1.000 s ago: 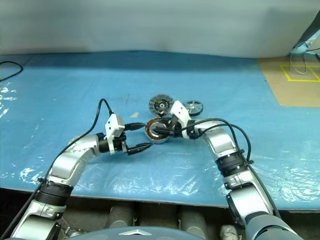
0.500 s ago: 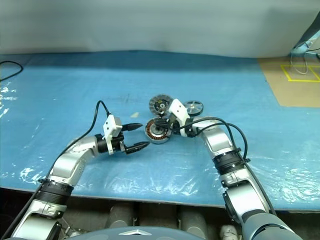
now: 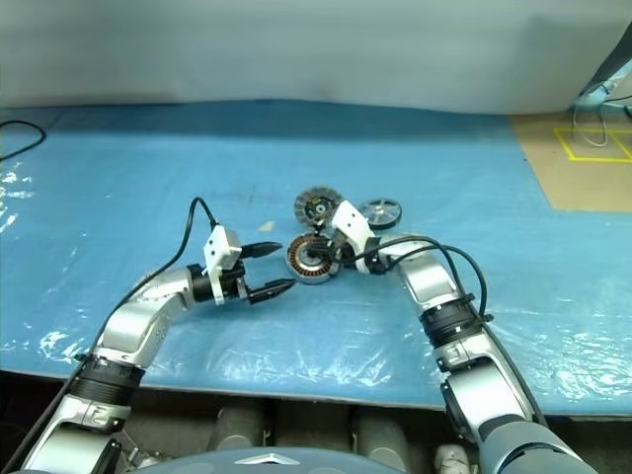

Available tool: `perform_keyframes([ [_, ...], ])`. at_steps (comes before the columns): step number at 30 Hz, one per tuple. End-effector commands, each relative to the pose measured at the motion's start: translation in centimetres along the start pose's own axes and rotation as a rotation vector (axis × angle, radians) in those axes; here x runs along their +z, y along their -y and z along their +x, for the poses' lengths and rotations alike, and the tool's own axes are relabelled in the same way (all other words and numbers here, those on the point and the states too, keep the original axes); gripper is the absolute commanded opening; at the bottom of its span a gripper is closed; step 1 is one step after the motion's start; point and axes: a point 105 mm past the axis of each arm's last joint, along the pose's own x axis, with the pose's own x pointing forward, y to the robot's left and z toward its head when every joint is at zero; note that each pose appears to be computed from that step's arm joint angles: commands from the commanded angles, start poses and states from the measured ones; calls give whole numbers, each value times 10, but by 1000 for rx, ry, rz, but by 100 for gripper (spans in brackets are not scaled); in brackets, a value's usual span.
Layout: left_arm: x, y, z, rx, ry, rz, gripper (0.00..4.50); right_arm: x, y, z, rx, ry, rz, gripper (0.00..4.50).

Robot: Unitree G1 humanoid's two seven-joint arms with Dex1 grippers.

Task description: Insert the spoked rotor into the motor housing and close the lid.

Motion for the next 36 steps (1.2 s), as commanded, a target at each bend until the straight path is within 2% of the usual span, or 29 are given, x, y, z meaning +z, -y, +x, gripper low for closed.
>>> perform_keyframes([
  [1,24,3,6,-11,42,39,450,-22,4,0,-39,-99,-65,4],
  [3,28,4,10,-14,43,39,450,-32,4,1,-50,-144,-97,4],
  [9,34,9,14,-15,41,37,450,-41,-9,2,1,-147,69,4],
  [16,19,5,-2,-7,26,28,450,-48,-20,8,23,-198,282,4],
  [23,13,-1,-9,-9,28,28,450,-70,-24,8,-13,-331,239,4],
  [28,11,-5,-7,-11,28,28,450,-75,-13,8,-102,-376,257,4],
  [30,10,-5,-5,-13,28,29,450,-73,-8,9,-139,-367,281,4],
  [34,12,-5,-1,-13,36,27,450,-37,-7,14,-108,-224,440,4],
  [36,12,-3,0,-15,38,26,450,-35,-12,12,-83,-246,390,4],
])
